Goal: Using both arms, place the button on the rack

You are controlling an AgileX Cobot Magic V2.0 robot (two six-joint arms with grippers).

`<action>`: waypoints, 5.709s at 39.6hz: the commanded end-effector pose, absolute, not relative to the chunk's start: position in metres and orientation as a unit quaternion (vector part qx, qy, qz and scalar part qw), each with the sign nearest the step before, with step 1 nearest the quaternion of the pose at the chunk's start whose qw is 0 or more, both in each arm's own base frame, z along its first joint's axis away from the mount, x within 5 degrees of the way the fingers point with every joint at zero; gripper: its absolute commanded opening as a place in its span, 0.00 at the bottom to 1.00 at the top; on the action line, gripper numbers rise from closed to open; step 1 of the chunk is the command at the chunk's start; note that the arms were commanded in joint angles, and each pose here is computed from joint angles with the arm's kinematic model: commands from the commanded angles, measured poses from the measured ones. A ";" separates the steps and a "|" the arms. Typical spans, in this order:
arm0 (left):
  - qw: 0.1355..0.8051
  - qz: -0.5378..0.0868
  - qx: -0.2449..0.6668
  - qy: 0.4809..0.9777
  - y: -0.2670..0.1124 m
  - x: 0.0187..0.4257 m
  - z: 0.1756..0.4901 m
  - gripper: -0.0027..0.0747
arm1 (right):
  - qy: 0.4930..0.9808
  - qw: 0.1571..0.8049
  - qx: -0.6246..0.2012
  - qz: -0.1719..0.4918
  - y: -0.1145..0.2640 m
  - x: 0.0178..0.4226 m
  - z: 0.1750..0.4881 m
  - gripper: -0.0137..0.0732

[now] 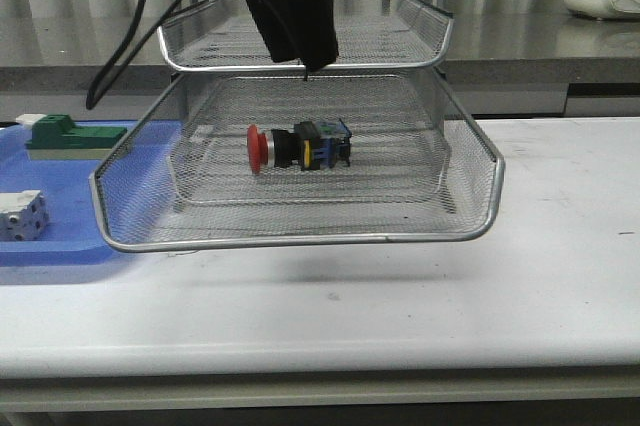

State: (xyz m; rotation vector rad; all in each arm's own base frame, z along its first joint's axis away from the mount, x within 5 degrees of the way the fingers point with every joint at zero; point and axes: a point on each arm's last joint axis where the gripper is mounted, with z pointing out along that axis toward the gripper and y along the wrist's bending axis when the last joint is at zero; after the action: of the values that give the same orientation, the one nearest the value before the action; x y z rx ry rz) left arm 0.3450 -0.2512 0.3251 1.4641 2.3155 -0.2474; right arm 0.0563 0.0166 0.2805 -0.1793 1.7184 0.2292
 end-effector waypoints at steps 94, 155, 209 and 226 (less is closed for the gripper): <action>0.674 -0.015 0.075 0.735 -0.009 0.048 0.293 0.01 | 0.722 0.680 -0.069 0.109 0.016 0.057 0.296 0.09; 0.674 -0.015 0.075 0.735 -0.009 0.048 0.293 0.01 | 0.790 0.451 -0.376 0.179 0.239 0.212 0.202 0.09; 0.674 -0.015 0.075 0.735 -0.009 0.048 0.293 0.01 | 0.814 0.493 -0.279 0.128 0.229 0.342 0.224 0.09; 0.674 -0.015 0.075 0.735 -0.009 0.048 0.293 0.01 | 0.854 0.392 -0.307 0.155 0.204 0.271 0.306 0.09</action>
State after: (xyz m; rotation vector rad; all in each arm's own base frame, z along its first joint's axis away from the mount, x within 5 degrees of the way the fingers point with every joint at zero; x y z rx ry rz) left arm 0.0471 -0.0092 0.2772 0.2022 1.7470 -0.0259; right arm 0.2817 0.2186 0.2601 -0.8365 2.2398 0.3497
